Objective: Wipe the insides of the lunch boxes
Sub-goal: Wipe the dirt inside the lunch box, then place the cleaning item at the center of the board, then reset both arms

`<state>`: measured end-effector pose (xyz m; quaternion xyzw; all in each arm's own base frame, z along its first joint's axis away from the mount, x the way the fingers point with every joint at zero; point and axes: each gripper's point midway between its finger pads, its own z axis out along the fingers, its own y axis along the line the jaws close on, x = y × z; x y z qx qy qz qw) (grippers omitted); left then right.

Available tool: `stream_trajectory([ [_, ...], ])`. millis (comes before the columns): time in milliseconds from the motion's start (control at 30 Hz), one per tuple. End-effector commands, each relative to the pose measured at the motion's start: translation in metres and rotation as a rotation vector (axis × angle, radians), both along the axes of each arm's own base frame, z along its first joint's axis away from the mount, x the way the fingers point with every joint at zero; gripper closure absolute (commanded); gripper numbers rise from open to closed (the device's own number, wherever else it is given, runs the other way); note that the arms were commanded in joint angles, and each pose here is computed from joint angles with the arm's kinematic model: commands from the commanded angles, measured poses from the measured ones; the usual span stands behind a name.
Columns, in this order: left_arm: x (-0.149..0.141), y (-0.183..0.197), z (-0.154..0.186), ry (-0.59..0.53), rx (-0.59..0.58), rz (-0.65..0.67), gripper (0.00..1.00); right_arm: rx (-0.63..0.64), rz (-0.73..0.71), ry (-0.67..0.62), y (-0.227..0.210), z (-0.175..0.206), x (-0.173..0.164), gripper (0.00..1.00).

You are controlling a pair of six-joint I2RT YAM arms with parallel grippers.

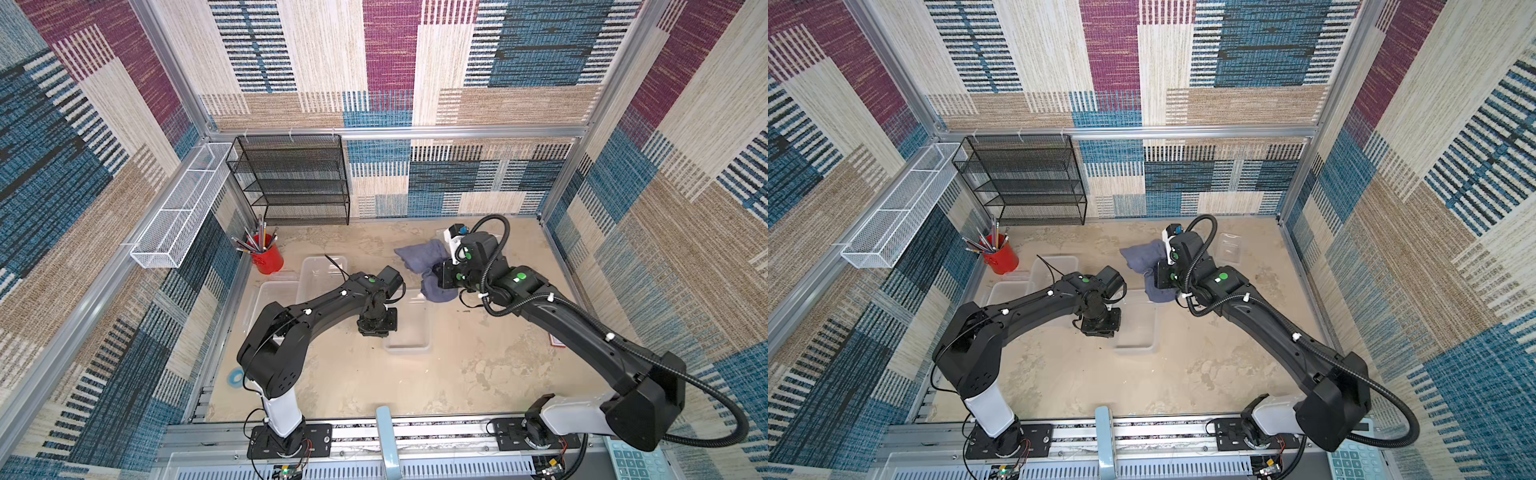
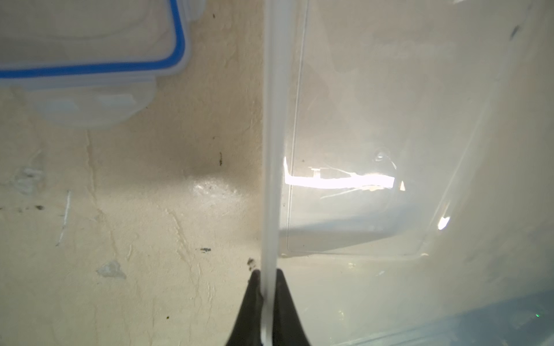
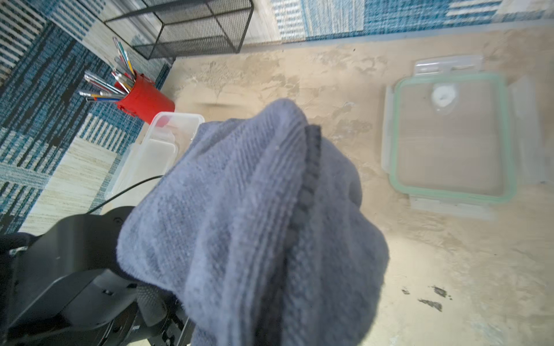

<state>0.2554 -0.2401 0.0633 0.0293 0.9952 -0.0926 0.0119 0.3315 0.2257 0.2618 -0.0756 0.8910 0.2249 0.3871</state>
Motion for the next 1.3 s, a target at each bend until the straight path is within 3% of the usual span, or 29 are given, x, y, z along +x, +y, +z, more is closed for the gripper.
stream_trajectory([
  [0, 0.003, 0.004, 0.001, -0.011, 0.03, -0.007, 1.0, -0.095, -0.06, 0.033, -0.028, -0.011, -0.013, 1.0],
  [300, 0.012, -0.001, 0.002, -0.02, 0.031, 0.036, 1.0, -0.151, -0.18, 0.149, -0.076, -0.065, -0.052, 0.82],
  [367, 0.014, -0.003, 0.004, -0.023, 0.023, 0.041, 0.96, -0.166, -0.185, 0.181, -0.079, -0.08, -0.055, 0.66],
  [467, 0.016, -0.005, 0.008, -0.032, 0.013, 0.047, 0.91, -0.205, -0.181, 0.226, -0.082, -0.097, -0.057, 0.23],
  [500, 0.017, -0.006, 0.01, -0.04, 0.007, 0.048, 0.86, -0.22, -0.181, 0.236, -0.083, -0.099, -0.057, 0.09],
  [533, 0.018, -0.006, 0.011, -0.044, 0.007, 0.051, 0.73, -0.236, -0.187, 0.245, -0.084, -0.1, -0.056, 0.01],
  [733, 0.022, -0.011, 0.025, -0.07, -0.029, 0.049, 0.37, -0.299, -0.205, 0.213, -0.091, -0.081, -0.046, 0.01],
  [967, 0.031, -0.016, 0.067, -0.176, -0.099, 0.015, 0.22, -0.288, -0.245, 0.047, -0.105, -0.031, -0.023, 0.01],
  [1100, 0.051, 0.003, 0.122, -0.373, -0.112, -0.028, 0.19, -0.218, -0.294, -0.206, -0.122, 0.016, 0.003, 0.01],
  [1267, 0.085, 0.073, 0.172, -0.674, -0.049, 0.057, 0.14, -0.219, -0.434, -0.609, -0.161, 0.062, 0.02, 0.01],
])
